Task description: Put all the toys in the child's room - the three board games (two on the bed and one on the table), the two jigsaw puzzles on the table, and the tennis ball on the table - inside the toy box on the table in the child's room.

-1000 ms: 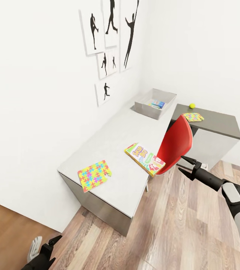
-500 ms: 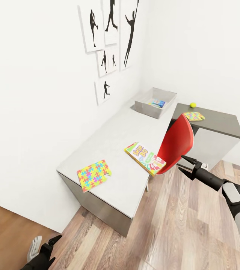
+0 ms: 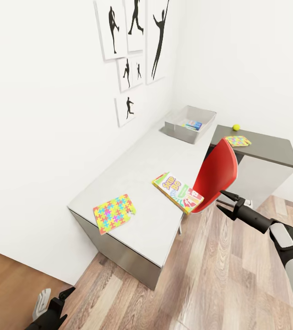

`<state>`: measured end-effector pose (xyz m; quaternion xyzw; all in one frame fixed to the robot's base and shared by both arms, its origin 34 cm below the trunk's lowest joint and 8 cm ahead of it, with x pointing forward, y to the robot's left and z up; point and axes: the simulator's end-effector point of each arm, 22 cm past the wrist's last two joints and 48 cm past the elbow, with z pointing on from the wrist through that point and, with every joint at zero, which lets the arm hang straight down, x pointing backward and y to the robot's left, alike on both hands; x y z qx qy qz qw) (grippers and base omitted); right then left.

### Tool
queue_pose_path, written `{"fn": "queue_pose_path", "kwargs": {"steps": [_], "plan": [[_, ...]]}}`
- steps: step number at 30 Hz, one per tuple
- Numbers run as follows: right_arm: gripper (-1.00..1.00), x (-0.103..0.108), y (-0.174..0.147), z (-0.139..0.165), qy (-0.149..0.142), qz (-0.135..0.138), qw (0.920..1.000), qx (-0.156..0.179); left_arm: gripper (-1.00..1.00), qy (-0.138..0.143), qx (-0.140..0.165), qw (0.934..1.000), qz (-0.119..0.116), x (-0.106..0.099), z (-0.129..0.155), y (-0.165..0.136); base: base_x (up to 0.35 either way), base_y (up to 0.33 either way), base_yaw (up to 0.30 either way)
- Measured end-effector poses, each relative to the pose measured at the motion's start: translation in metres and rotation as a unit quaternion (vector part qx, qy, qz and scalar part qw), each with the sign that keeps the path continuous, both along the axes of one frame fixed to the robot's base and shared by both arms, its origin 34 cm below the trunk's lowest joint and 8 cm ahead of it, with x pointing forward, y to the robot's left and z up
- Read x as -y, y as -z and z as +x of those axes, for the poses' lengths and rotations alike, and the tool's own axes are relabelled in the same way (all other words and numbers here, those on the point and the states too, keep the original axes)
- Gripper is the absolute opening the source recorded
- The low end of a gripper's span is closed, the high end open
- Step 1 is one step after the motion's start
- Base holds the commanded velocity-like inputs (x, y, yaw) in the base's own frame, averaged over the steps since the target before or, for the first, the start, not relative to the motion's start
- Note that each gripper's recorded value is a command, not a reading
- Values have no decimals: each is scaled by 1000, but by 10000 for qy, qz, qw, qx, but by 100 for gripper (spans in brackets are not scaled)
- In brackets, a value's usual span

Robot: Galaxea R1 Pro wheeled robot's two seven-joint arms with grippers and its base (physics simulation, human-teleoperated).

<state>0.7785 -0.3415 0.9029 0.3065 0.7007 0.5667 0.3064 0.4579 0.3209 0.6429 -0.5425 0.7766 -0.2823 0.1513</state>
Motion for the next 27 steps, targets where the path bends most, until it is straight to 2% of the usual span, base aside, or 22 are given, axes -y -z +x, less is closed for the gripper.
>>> {"fn": "queue_pose_path", "kwargs": {"steps": [12,27], "plan": [[100,-17,22,-2,-299,-184,9993,-99,100,-1,2,10000,4,0,3,14,0,0,0],[100,-23,43,-1,-388,-228,9989,-115,100,-1,6,10000,5,0,6,32,0,0,0]]}}
